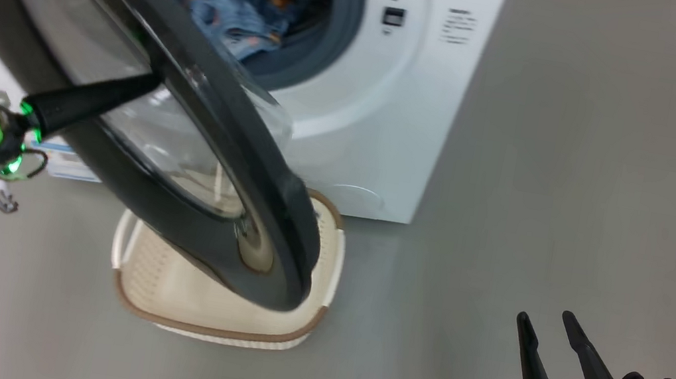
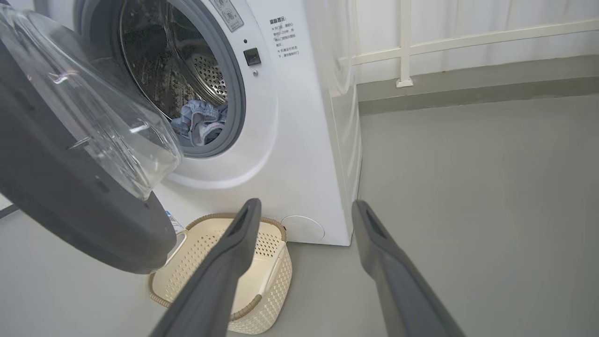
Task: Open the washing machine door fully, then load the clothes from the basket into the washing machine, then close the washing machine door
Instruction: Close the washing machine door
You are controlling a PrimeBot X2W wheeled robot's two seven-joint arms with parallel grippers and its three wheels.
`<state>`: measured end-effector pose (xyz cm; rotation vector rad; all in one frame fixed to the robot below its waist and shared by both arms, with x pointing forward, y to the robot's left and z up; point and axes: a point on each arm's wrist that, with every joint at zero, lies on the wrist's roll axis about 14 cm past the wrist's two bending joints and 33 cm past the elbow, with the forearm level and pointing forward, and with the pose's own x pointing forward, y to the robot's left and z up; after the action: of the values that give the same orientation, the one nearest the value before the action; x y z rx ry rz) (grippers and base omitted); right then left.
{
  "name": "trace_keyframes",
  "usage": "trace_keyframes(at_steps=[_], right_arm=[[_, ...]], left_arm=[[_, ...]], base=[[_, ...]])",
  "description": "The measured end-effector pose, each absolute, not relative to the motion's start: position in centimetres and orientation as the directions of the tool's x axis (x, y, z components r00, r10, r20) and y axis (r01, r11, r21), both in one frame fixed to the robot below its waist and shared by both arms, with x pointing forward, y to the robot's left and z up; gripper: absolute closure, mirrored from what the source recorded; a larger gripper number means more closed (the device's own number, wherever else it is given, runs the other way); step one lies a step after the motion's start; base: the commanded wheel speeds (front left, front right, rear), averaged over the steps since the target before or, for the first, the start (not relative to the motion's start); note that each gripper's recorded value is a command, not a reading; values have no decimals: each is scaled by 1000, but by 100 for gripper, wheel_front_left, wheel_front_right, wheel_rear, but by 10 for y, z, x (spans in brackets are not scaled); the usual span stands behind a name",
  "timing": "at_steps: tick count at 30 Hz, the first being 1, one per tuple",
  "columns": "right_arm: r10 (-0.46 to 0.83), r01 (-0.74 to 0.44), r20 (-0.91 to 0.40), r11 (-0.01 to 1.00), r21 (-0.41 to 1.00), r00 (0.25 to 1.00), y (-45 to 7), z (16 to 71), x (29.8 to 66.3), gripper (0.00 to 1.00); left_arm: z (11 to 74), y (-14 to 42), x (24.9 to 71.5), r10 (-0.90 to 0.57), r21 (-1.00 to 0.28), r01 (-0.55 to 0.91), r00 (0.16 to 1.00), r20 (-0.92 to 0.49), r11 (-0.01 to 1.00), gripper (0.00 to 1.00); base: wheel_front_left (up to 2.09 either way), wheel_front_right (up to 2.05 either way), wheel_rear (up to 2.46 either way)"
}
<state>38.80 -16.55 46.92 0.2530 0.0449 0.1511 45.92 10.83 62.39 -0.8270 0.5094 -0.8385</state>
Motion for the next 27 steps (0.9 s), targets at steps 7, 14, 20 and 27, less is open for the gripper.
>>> trace_keyframes(at_steps=[7,14,20,27], right_arm=[[96,-84,-37,964,251,995,-184,466,381,0],[110,-100,-30,966,239,993,-180,468,384,0],[129,-122,-14,963,239,992,-174,473,387,0],[152,-150,8,961,232,988,-168,481,388,0]], left_arm=[[617,94,475,-816,-817,437,573,-70,376,100],[621,102,473,-798,-812,437,600,-58,387,100],[616,117,462,-766,-811,414,640,-63,413,100],[591,140,439,-712,-828,340,695,-98,446,100]], base=[[0,0,0],[0,0,0],[0,0,0],[0,0,0]])
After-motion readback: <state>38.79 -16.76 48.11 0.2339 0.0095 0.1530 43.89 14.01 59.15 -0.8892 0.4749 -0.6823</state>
